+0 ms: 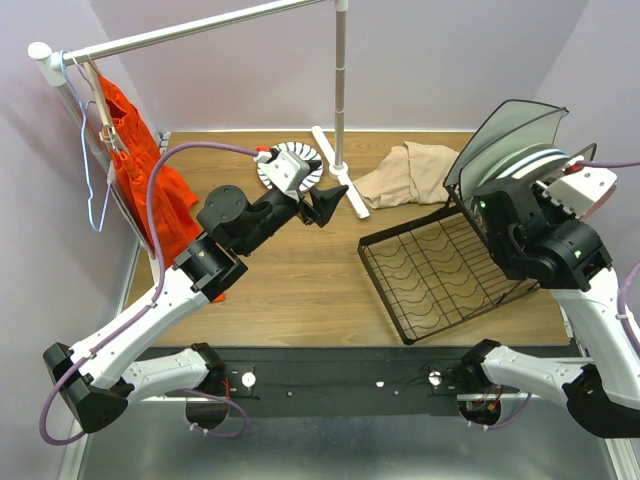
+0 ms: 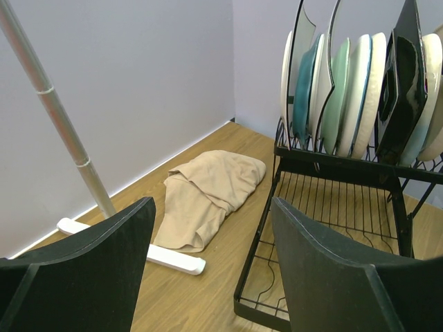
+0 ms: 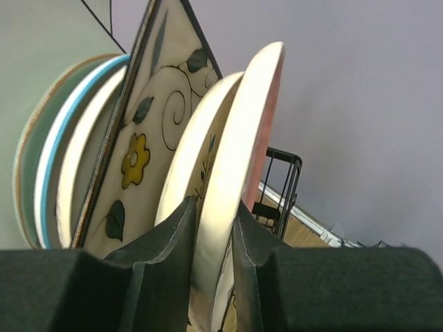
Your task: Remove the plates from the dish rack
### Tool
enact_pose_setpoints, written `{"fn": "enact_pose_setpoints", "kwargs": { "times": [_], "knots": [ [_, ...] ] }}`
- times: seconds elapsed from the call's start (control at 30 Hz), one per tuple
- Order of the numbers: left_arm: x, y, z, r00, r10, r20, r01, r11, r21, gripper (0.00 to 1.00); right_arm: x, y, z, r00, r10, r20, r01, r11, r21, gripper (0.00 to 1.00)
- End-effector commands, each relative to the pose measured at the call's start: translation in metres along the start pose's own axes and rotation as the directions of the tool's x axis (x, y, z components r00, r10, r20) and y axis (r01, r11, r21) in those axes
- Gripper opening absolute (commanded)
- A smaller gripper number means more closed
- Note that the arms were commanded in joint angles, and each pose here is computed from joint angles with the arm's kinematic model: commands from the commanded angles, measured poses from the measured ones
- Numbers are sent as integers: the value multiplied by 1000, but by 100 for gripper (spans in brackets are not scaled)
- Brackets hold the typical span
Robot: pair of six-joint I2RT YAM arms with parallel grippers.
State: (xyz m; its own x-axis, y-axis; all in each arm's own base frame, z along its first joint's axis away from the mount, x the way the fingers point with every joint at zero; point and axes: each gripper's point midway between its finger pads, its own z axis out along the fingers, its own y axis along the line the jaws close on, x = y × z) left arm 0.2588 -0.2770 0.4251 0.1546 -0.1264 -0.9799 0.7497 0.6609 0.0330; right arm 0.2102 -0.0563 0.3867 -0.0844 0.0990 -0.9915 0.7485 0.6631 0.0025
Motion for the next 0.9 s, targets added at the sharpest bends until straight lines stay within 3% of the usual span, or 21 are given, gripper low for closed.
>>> {"fn": "enact_pose_setpoints", "kwargs": {
  "times": [0.0,0.87],
  "knots": [
    [-7,2,-3,999,17,29,-16,1000,-14,77,-41,-8,-2,997,13,74,-16,999,31,1],
    [-12,5,-7,999,19,42,-18,999,-35,77,-95,-11,-10,996,43,79,-41,999,-18,1]
  ]
}}
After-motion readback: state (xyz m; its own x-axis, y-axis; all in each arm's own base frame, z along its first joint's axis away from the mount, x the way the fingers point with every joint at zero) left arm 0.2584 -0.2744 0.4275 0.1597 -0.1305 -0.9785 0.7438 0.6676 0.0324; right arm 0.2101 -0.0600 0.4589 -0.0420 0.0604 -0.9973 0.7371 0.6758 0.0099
